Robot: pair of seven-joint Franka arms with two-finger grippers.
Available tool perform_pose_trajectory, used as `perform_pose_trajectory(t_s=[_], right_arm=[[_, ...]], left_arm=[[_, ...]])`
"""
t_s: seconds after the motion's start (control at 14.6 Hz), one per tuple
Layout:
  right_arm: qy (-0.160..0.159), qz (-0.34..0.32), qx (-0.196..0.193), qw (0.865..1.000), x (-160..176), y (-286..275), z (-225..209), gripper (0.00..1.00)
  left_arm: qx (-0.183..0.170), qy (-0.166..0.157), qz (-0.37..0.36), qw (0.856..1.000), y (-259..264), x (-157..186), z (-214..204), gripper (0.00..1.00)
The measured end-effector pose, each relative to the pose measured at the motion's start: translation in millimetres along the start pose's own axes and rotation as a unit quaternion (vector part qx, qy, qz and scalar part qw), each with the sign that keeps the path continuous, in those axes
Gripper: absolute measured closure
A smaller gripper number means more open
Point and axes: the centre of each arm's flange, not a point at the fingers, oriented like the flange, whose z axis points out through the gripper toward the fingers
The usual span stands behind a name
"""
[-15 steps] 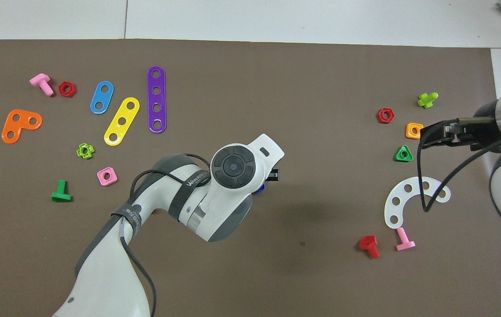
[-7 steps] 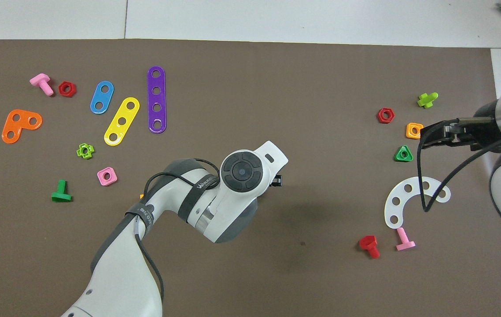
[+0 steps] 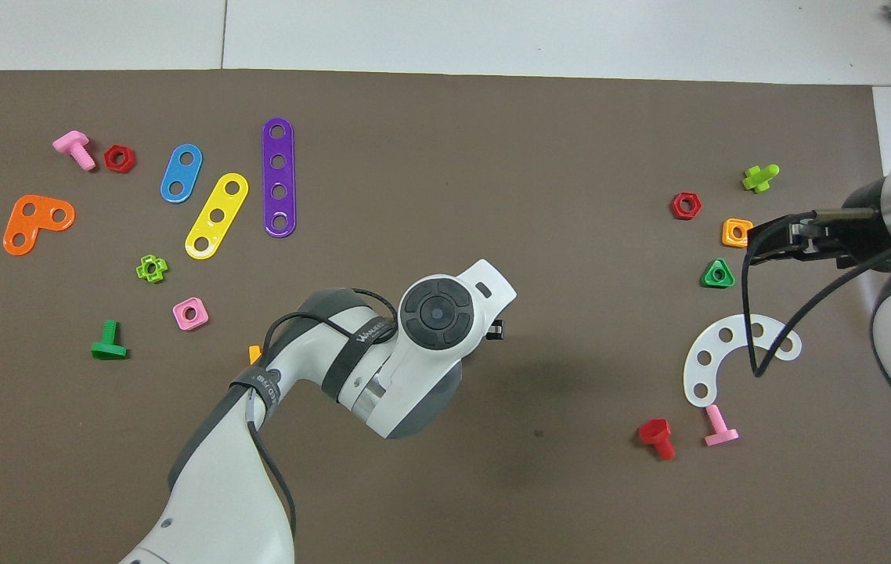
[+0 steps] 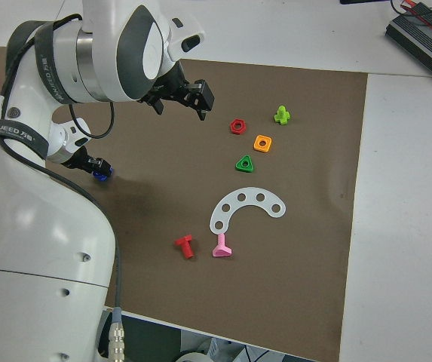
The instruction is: Unscrew and place screws in storage area
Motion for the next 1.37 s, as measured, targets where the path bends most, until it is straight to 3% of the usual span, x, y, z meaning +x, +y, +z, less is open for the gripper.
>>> perform_pose_trajectory(t_s=[0.34, 0.48, 1.37], right_arm=[[0.0, 0.0, 0.0, 1.0, 0, 0, 0, 0.0], [0.0, 0.0, 0.0, 1.0, 0, 0, 0, 0.0], [0.0, -0.001, 0.0, 1.0, 0, -1, 0, 0.0]], left_arm=[[0.0, 0.0, 0.001, 1.0, 1, -1, 0, 0.42], [0.0, 0.0, 0.001, 1.0, 0, 0, 0, 0.52], [-0.002, 0.002, -0.003, 1.0, 5, 5, -12, 0.52]])
